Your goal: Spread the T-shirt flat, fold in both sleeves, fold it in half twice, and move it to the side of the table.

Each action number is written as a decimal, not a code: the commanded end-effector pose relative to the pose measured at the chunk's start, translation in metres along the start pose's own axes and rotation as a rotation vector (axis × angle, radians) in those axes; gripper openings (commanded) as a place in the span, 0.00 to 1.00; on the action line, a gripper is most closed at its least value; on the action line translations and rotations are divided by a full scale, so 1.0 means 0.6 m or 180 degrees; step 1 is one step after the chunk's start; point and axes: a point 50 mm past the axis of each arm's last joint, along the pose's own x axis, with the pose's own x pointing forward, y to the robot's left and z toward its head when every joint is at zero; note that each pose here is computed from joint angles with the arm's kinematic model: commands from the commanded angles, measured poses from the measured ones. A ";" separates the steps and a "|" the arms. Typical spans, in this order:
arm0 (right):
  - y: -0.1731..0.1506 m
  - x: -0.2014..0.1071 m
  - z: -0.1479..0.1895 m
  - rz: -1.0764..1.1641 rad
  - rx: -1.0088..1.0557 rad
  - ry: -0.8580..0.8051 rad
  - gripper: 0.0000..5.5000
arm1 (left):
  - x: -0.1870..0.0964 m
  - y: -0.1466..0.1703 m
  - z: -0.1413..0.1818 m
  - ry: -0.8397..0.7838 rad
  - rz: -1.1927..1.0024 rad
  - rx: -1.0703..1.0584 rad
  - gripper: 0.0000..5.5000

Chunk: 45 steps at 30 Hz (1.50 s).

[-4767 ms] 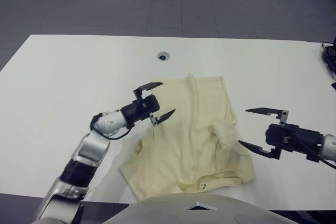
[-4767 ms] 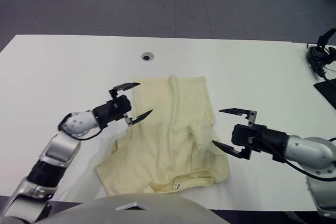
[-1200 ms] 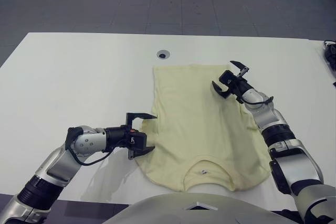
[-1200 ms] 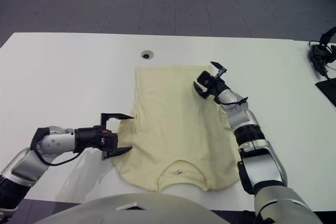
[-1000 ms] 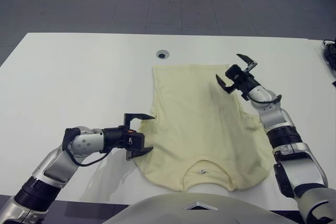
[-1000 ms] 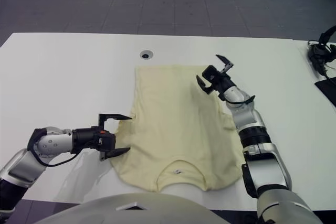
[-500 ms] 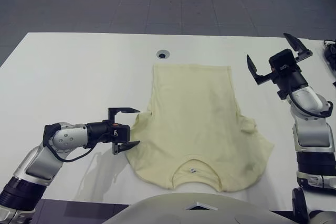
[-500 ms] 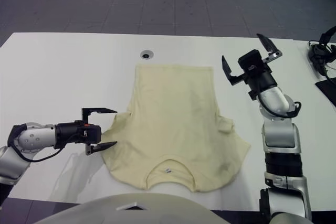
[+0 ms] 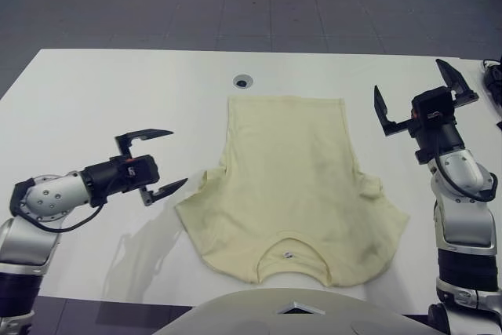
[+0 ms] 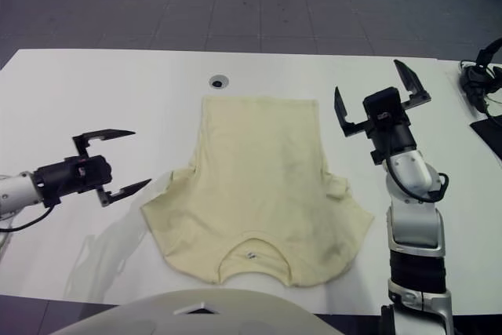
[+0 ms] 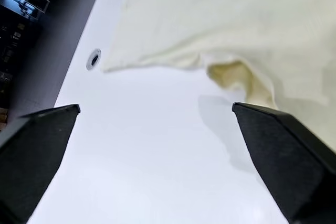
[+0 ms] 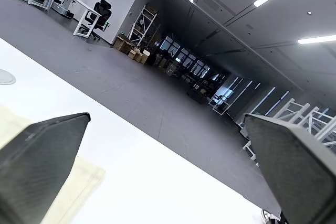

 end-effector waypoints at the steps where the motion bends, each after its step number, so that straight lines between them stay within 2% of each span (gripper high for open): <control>1: 0.013 -0.007 -0.013 -0.0076 0.0142 0.0059 0.98 | -0.009 -0.019 -0.001 0.0247 -0.0413 0.0317 0.98; 6: 0.027 -0.011 -0.028 -0.0048 0.0139 0.0141 0.98 | 0.000 -0.046 0.017 0.0144 -0.0650 0.0547 0.98; 19: 0.032 -0.017 -0.032 0.0000 0.0110 0.0159 0.98 | 0.046 -0.091 -0.002 0.0286 -0.0867 0.0723 0.98; 22: 0.033 -0.017 -0.031 0.0010 0.0104 0.0155 0.98 | 0.049 -0.095 0.001 0.0247 -0.0900 0.0713 0.91; 45: 0.037 -0.018 -0.033 0.0017 0.0051 0.0193 0.98 | 0.040 -0.110 0.015 0.0109 -0.1211 0.0662 0.16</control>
